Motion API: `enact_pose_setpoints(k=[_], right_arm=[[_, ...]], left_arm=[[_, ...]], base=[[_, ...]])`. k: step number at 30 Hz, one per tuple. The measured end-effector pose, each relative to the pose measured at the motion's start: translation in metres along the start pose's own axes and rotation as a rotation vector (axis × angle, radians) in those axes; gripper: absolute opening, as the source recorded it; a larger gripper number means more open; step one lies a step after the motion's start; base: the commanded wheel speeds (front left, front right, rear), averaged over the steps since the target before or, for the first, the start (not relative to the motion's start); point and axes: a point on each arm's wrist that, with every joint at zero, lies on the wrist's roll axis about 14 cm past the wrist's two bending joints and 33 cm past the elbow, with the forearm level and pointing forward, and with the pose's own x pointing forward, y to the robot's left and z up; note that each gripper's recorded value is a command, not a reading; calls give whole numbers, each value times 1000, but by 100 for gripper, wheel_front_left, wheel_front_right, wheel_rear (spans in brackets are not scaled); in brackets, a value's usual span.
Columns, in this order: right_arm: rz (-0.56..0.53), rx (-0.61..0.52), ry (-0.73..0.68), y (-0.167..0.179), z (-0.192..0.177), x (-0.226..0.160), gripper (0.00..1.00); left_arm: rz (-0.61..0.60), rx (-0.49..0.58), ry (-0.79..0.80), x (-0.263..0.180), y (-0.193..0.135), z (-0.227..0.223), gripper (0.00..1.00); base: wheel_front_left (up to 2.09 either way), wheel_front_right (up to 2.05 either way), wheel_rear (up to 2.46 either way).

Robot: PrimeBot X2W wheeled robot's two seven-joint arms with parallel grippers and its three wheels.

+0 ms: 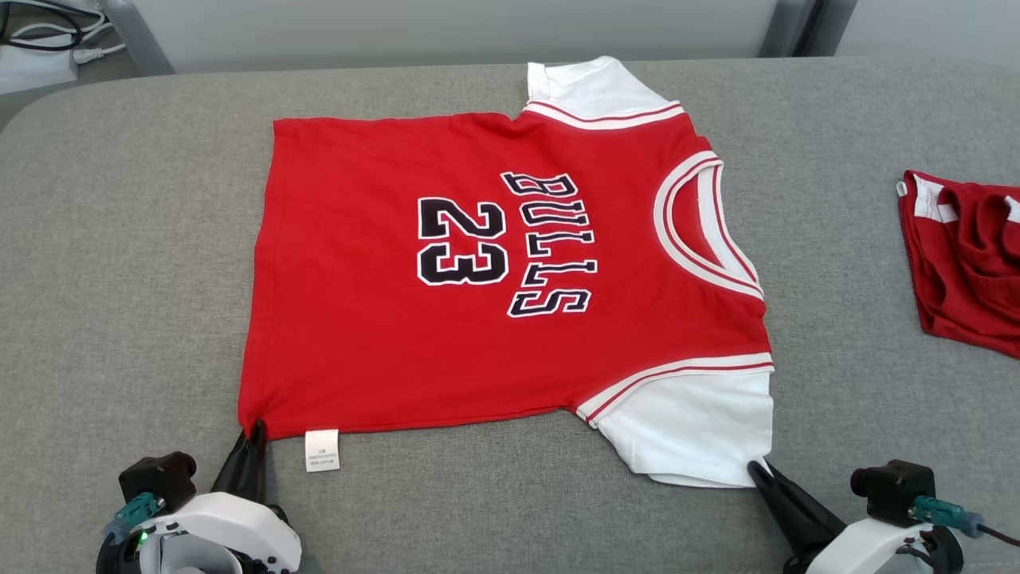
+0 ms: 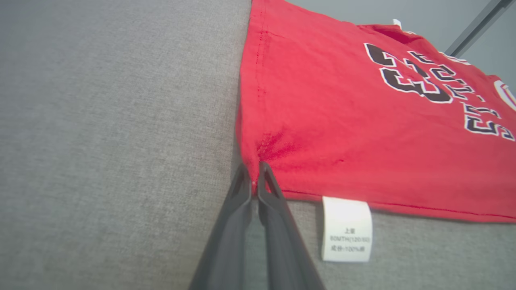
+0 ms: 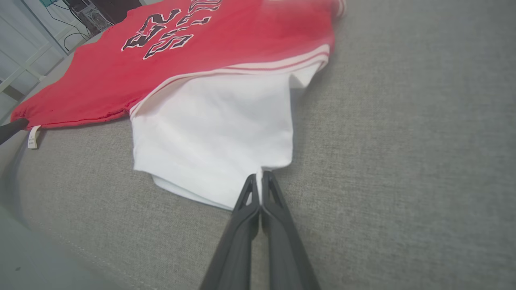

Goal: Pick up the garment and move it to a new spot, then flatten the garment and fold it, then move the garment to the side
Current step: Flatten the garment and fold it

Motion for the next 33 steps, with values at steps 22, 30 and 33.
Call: enact_pose_setpoints(k=[22,30,33], right_arm=[[145,-47,102,28,2,-33,0],[193,-31,178,40,-8,-45,0],[192,-29,208,38,-11,-50,0]], left_arm=[[3,37,10,-27,13,-5,0],[13,60,38,-33,21,-13,0],[12,77,44,-34,23,-13,0]], base=[[0,0,0],[0,0,0],[0,0,0]])
